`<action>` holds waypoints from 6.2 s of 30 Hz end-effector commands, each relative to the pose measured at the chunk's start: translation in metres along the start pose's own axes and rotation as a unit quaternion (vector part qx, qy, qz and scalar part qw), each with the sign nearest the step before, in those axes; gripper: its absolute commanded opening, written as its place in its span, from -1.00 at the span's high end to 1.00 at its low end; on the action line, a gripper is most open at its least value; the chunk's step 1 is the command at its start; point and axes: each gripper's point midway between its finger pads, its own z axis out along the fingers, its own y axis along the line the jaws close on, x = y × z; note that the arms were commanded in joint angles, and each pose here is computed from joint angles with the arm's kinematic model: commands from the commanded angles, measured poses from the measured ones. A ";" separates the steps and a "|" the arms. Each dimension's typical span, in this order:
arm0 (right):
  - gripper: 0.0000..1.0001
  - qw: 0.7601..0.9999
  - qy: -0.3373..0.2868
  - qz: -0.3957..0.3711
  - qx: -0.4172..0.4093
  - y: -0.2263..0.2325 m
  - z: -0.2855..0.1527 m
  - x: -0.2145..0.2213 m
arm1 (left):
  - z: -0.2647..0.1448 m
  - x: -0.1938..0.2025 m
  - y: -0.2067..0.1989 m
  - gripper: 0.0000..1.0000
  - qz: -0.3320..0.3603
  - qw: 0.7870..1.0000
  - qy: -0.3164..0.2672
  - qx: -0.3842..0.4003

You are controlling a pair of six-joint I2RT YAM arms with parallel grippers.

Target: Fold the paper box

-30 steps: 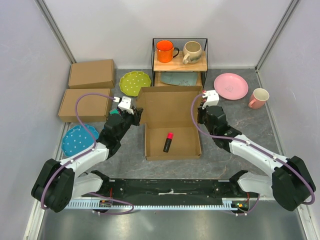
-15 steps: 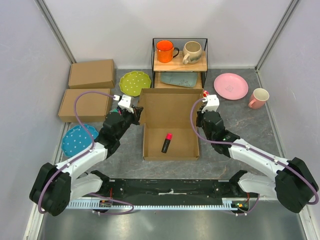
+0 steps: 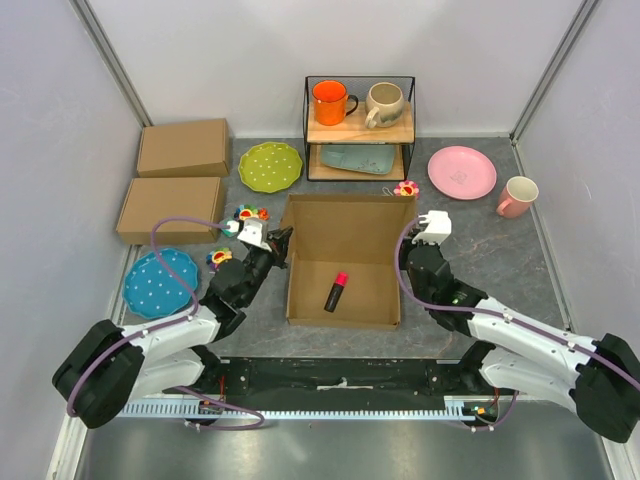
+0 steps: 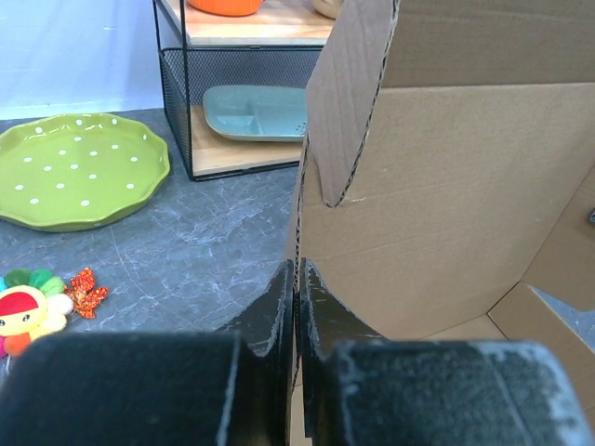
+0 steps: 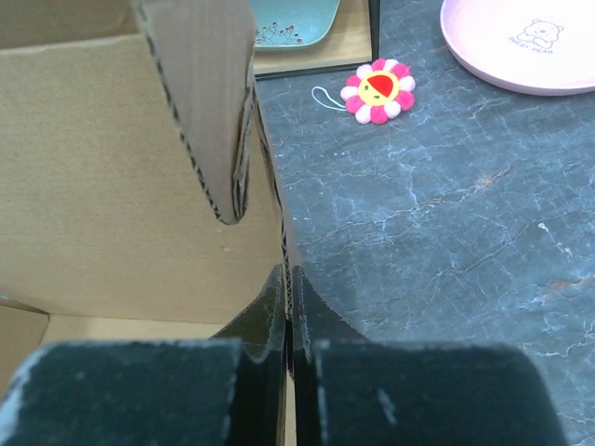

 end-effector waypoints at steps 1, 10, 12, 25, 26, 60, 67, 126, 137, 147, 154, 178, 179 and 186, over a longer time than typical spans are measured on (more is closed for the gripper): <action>0.95 0.999 0.045 -0.006 -0.003 -0.004 -0.009 0.036 | -0.005 -0.021 -0.012 0.85 -0.028 0.997 -0.068 0.019; 0.26 0.999 0.020 -0.023 0.038 -0.018 -0.016 0.006 | -0.009 -0.025 -0.008 0.85 -0.017 0.997 -0.076 0.008; 0.18 0.998 0.010 -0.036 0.043 -0.018 -0.015 -0.006 | -0.009 -0.027 -0.008 0.85 -0.009 0.997 -0.079 0.008; 0.40 0.997 0.009 -0.062 0.048 -0.008 -0.002 -0.025 | -0.008 -0.028 -0.006 0.85 -0.008 0.997 -0.080 0.000; 0.51 0.997 0.009 -0.058 0.043 -0.004 -0.001 -0.027 | -0.007 -0.030 -0.007 0.85 -0.013 0.997 -0.080 0.000; 0.77 0.997 -0.019 0.012 0.077 -0.009 0.005 -0.022 | 0.019 -0.018 -0.039 0.63 -0.139 0.988 -0.023 -0.060; 0.74 0.996 -0.032 0.060 0.056 0.001 0.008 -0.022 | 0.028 -0.028 -0.051 0.63 -0.148 0.985 -0.061 -0.058; -0.47 0.995 -0.046 0.035 -0.079 0.002 -0.038 -0.001 | -0.036 0.005 -0.004 0.39 -0.111 0.985 -0.114 -0.069; -0.72 0.987 -0.089 0.081 -0.110 -0.022 -0.090 -0.049 | -0.059 0.019 0.007 0.31 -0.097 0.991 -0.042 -0.081; -0.65 0.977 -0.142 0.142 -0.073 -0.044 -0.108 -0.098 | -0.097 0.023 0.036 0.32 -0.119 0.983 0.005 -0.141; -0.55 0.977 -0.153 0.144 -0.041 -0.022 -0.097 -0.151 | -0.113 -0.029 0.057 0.37 -0.173 0.964 -0.063 -0.191; -0.50 0.976 0.167 0.005 -0.138 0.039 -0.056 0.058 | -0.075 0.059 -0.015 0.38 -0.173 0.955 0.205 -0.130; -0.52 0.978 0.161 0.012 -0.132 0.037 -0.056 0.054 | -0.077 0.060 -0.013 0.37 -0.172 0.954 0.207 -0.133; -0.64 0.978 0.142 0.053 -0.145 0.042 -0.063 0.037 | -0.084 0.066 -0.014 0.24 -0.188 0.950 0.213 -0.126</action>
